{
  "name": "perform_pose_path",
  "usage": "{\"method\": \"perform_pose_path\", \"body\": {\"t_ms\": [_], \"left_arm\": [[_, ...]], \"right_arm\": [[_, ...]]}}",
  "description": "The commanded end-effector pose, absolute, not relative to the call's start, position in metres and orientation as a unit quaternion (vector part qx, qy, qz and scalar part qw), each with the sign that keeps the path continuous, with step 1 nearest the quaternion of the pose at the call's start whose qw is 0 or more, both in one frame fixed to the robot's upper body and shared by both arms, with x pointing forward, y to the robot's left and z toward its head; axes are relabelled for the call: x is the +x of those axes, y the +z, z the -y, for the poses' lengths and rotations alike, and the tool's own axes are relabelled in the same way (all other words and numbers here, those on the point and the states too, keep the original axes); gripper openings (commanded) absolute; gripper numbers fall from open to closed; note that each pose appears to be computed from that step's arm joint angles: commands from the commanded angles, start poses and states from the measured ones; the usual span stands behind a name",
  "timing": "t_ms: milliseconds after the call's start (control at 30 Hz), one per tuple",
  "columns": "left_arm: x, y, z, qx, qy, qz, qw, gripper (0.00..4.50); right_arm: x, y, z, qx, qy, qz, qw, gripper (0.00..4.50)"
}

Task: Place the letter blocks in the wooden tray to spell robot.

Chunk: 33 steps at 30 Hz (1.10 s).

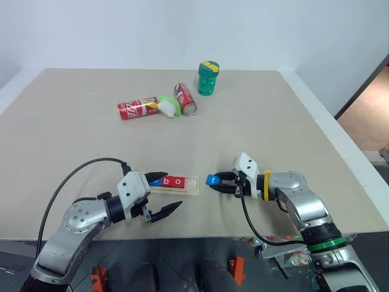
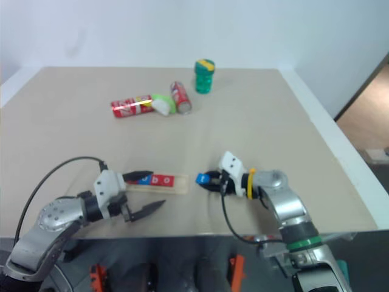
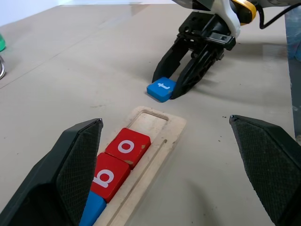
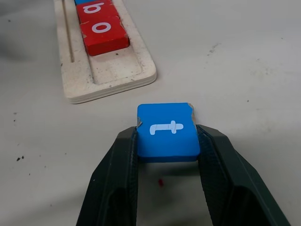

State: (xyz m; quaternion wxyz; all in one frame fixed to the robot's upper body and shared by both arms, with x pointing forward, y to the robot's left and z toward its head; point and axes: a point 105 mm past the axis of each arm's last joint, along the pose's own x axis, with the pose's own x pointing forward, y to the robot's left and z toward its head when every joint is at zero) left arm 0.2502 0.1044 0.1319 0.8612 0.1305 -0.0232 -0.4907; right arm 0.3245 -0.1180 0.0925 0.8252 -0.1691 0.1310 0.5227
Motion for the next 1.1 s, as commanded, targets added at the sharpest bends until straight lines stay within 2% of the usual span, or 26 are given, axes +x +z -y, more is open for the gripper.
{"method": "perform_pose_path", "body": {"t_ms": [33,233,567,1100], "left_arm": [[0.259,0.139,-0.119,0.124,-0.435,0.034,0.891,4.50],[0.268,0.133,-0.132,0.109,-0.372,0.017,0.921,4.50],[0.264,0.130,-0.126,0.099,-0.372,0.016,0.923,4.50],[0.248,0.131,-0.116,0.057,-0.433,0.003,0.899,4.50]], "right_arm": [[0.333,0.117,0.113,-0.166,0.523,-0.104,0.830,1.20],[0.329,0.142,0.078,-0.172,0.576,-0.077,0.795,1.20],[0.318,0.118,0.062,-0.198,0.609,-0.100,0.761,1.20],[0.317,0.108,0.055,-0.218,0.627,-0.102,0.741,1.20]]}}
